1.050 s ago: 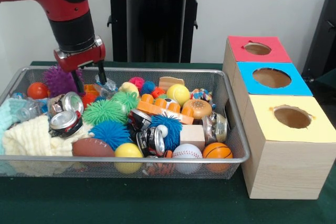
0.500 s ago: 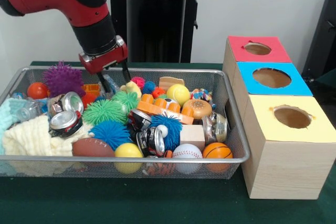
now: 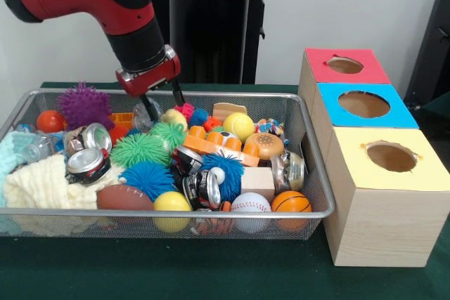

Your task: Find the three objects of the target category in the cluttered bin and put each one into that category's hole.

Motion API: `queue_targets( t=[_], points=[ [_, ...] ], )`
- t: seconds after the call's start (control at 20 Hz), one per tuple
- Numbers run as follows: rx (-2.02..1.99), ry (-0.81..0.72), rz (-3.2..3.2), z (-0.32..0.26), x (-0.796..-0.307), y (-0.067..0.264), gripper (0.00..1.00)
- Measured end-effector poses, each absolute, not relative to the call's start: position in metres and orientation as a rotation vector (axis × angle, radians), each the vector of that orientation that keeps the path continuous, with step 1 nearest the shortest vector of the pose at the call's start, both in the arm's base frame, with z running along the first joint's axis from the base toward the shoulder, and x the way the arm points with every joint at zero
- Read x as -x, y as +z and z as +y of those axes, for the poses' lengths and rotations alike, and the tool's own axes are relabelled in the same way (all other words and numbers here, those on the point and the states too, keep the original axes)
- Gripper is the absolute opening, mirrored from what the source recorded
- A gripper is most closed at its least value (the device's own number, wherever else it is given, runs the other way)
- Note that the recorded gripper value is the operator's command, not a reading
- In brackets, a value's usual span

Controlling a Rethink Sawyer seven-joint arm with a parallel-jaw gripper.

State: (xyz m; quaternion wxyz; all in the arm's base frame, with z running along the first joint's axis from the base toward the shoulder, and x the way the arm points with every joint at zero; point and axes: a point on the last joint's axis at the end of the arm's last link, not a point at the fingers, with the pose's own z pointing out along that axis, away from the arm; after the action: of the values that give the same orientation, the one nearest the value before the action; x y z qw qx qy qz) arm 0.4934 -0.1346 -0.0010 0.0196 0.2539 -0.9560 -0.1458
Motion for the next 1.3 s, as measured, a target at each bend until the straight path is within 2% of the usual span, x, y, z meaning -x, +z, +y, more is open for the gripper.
queue_targets(
  t=[0.55,1.3],
  points=[
    [-0.990,-0.300,-2.907,-0.1250,-0.4908,-0.0008,1.00],
    [-1.072,-0.200,-2.901,-0.1307,-0.4914,0.0018,1.00]
  ],
)
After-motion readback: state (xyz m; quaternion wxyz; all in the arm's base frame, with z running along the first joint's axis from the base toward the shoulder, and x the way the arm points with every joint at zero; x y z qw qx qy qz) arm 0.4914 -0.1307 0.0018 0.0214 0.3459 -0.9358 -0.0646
